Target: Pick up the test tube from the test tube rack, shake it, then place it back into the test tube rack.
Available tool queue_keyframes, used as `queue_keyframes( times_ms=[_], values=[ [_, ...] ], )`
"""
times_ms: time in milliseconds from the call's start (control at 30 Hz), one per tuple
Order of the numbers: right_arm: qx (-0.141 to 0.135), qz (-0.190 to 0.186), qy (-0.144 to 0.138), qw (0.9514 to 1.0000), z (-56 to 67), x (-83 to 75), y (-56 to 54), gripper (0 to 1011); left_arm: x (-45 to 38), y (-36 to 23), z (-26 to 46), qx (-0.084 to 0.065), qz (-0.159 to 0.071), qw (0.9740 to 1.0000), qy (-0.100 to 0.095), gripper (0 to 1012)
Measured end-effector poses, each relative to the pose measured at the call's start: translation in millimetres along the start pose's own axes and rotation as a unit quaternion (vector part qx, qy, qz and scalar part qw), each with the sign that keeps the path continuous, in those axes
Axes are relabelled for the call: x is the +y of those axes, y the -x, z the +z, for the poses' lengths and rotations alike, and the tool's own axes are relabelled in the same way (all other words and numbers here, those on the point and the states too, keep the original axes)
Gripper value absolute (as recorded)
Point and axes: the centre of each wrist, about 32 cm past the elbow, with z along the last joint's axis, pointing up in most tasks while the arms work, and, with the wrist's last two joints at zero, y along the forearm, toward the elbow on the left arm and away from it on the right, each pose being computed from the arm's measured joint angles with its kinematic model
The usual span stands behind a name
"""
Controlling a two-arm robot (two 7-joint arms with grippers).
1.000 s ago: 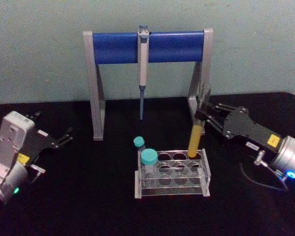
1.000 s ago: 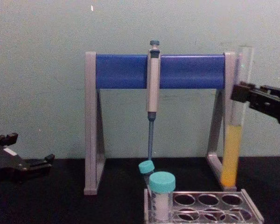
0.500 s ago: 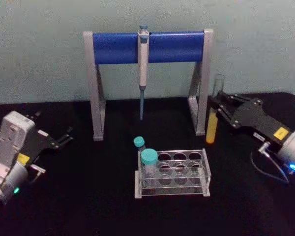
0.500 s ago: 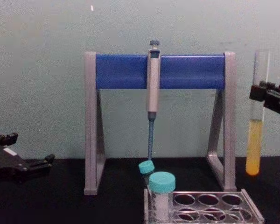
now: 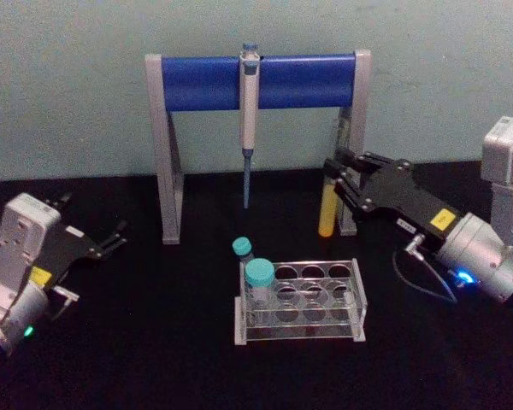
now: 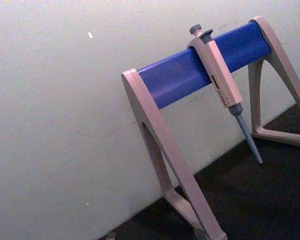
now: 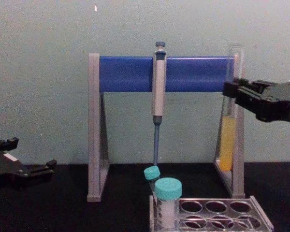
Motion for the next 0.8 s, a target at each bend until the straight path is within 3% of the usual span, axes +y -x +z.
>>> queue_keyframes(
  times_ms=[267,500,800],
  values=[
    [0.046,0.054,-0.006,0.9975,2.1,1.7,-4.6,225,0.0,0.0,0.0,0.000,0.000,1.0000,0.000,1001],
    [0.080,0.089,0.005,0.9928,10.4,-15.0,-9.5,225,0.0,0.0,0.0,0.000,0.000,1.0000,0.000,1002],
    [0.076,0.071,0.051,0.9933,24.5,-39.8,-14.8,225,0.0,0.0,0.0,0.000,0.000,1.0000,0.000,1001]
  ],
)
